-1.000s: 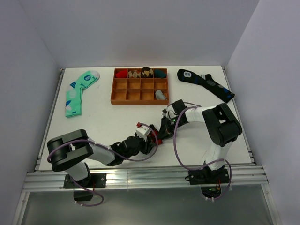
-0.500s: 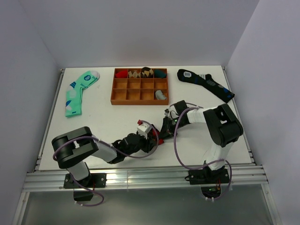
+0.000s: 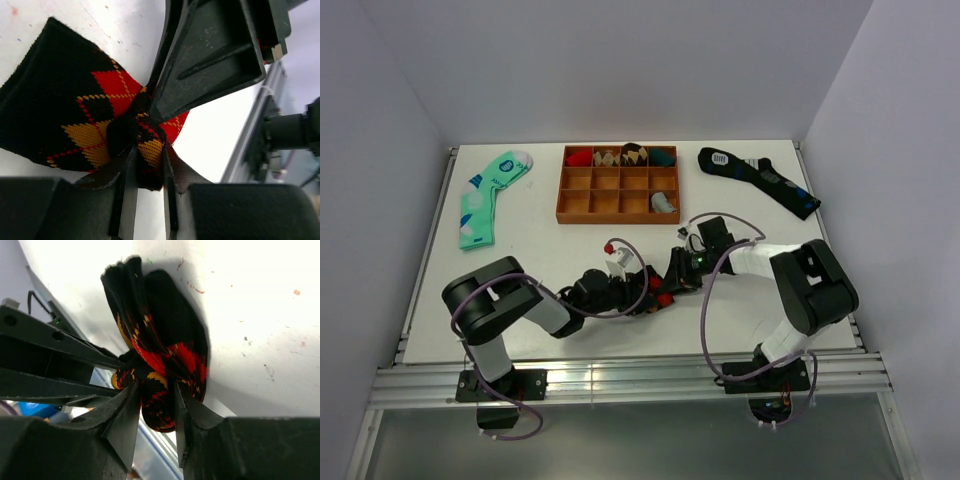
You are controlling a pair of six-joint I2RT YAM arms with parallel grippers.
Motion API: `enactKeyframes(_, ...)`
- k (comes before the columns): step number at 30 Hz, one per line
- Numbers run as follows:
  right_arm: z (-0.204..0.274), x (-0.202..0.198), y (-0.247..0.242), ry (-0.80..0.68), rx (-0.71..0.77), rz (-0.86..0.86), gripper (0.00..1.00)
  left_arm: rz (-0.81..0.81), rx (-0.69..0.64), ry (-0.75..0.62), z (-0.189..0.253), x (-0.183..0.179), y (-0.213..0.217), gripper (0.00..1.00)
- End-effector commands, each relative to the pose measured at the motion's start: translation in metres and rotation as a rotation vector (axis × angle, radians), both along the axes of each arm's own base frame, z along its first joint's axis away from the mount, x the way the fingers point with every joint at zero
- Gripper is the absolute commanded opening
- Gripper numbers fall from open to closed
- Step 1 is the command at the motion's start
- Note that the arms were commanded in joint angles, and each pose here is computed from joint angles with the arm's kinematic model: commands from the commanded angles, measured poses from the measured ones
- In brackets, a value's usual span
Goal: Roll the socks
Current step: Roll the sock at the center of the board.
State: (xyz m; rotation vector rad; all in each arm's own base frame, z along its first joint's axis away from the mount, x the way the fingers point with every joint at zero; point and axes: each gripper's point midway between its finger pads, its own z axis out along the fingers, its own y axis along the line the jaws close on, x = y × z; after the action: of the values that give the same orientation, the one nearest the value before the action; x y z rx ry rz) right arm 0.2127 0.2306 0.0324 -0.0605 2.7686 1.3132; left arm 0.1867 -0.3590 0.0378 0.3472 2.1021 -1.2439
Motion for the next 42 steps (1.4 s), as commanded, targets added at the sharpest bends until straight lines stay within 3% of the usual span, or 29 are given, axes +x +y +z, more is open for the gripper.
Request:
enactKeyframes(1, 0.009, 0.021, -0.002, -0.167, -0.036, -0.032, 0.4, -0.09, 0.146, 0.329, -0.06, -0.052, 0.024, 0.0)
enactKeyframes(13, 0.057, 0.046, -0.012, -0.485, 0.001, -0.163, 0.45, -0.081, 0.241, 0.538, -0.07, -0.061, 0.042, 0.0)
enactKeyframes(18, 0.057, 0.023, -0.014, -0.577, 0.083, -0.203, 0.44, -0.075, 0.278, 0.635, -0.069, -0.066, 0.059, 0.0)
enactKeyframes(22, 0.075, 0.018, -0.011, -0.734, 0.136, -0.244, 0.43, -0.055, 0.29, 0.711, -0.07, -0.078, 0.073, 0.0)
enactKeyframes(27, 0.08, -0.004, 0.007, -0.857, 0.13, -0.188, 0.43, -0.032, 0.32, 0.758, -0.069, -0.083, 0.09, 0.0)
enactKeyframes(32, 0.095, -0.026, 0.017, -0.972, 0.254, -0.13, 0.46, -0.041, 0.331, 0.808, -0.066, -0.09, 0.098, 0.0)
enactKeyframes(42, 0.073, -0.054, 0.04, -1.006, 0.249, 0.003, 0.47, -0.026, 0.408, 0.892, -0.068, -0.097, 0.123, 0.0)
